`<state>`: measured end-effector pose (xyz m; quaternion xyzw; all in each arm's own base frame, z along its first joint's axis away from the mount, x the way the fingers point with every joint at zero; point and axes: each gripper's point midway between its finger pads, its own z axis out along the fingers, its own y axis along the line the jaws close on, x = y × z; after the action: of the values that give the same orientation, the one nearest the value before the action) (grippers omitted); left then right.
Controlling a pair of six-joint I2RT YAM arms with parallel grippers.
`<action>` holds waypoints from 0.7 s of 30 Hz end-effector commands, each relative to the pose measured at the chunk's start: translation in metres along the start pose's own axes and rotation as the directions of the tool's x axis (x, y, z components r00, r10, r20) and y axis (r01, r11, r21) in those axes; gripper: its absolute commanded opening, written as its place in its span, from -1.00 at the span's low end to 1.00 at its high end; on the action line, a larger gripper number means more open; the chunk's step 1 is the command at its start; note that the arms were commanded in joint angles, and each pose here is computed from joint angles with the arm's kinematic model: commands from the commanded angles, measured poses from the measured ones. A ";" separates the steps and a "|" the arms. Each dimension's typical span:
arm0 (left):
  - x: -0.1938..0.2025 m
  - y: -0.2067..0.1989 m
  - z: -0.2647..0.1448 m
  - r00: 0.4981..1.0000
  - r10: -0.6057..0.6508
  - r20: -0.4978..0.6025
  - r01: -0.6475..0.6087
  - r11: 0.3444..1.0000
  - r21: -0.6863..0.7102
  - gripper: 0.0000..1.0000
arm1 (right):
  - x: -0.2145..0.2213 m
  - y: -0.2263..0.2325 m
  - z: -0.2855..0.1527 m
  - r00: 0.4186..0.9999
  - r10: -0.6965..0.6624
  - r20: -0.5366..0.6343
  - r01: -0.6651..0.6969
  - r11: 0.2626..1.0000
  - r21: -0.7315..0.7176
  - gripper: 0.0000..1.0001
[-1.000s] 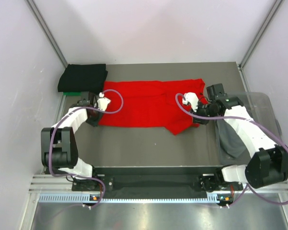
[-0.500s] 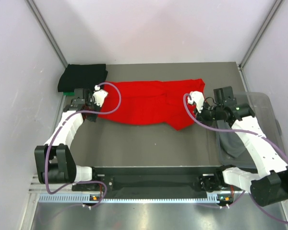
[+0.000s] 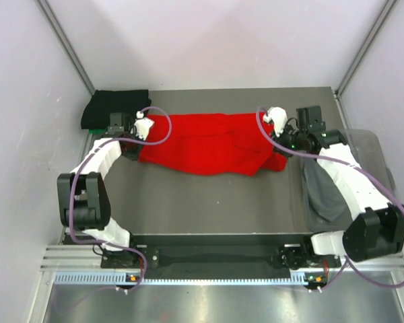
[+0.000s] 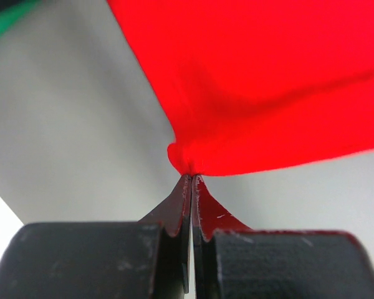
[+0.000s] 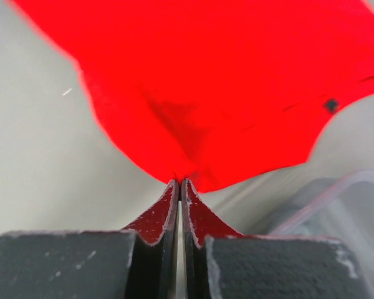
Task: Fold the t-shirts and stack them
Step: Fold the tshirt
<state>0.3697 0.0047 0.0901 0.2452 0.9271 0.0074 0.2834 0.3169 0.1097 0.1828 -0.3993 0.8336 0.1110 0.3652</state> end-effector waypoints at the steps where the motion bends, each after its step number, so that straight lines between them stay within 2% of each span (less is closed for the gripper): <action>1: -0.044 0.024 0.006 0.993 -0.009 0.115 0.015 0.998 -0.056 -1.00 | -0.044 -0.046 -0.001 0.994 0.014 0.104 -0.027 0.992 0.126 -1.00; 5: -0.072 0.041 0.029 0.989 -0.026 0.145 0.036 0.997 -0.068 -1.00 | -0.048 -0.077 0.022 0.995 0.050 0.084 -0.062 0.987 0.147 -1.00; 10: -0.086 0.048 0.061 0.992 -0.023 0.125 0.031 0.997 -0.065 -1.00 | -0.061 -0.112 0.048 0.994 0.063 0.091 -0.078 0.982 0.171 -1.00; 13: -0.102 0.057 0.067 0.989 -0.016 0.147 0.029 0.996 -0.088 -1.00 | -0.072 -0.130 0.057 0.992 0.065 0.111 -0.086 0.977 0.193 -1.00; 21: -0.109 0.075 0.080 0.988 -0.031 0.150 0.055 0.987 -0.154 -1.00 | -0.084 -0.165 0.099 0.988 0.109 0.112 -0.130 0.971 0.201 -1.00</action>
<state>0.4998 0.0042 0.0642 0.2175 0.9206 0.0323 0.3227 0.4974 0.1008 0.1593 -0.3221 0.8580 0.0753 0.3930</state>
